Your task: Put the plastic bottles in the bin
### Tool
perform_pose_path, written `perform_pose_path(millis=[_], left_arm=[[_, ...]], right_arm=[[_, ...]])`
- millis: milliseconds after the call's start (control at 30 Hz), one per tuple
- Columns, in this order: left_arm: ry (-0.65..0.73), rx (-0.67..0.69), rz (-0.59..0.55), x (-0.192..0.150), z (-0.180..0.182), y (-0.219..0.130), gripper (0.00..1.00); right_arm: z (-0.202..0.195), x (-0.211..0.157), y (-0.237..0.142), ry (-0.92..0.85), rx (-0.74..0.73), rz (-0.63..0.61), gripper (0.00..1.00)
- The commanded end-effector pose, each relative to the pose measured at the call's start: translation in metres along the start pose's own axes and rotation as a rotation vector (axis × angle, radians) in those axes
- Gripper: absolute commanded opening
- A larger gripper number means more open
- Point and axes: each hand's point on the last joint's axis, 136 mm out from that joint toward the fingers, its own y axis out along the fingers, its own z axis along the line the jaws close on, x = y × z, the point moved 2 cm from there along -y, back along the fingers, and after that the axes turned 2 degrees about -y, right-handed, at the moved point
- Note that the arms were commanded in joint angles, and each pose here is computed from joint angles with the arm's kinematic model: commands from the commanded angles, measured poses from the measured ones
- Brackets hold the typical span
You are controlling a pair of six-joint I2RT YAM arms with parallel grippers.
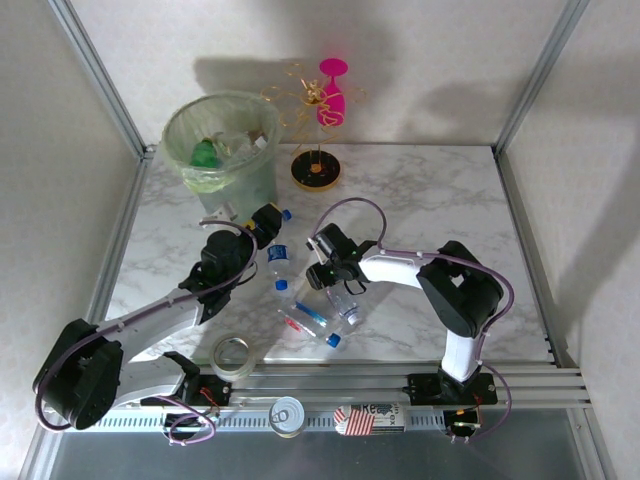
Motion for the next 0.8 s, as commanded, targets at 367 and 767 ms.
perform_pose_path(millis=[367, 767], left_arm=[[0.098, -0.220, 0.174, -0.037, -0.059, 0.014, 1.00], [0.209, -0.458, 0.562, -0.122, -0.122, 0.021, 1.00]], right_arm=[[-0.077, 0.069, -0.120, 0.454, 0.228, -0.477, 0.46], [-0.102, 0.094, -0.195, 0.567, 0.484, -0.765, 0.44]])
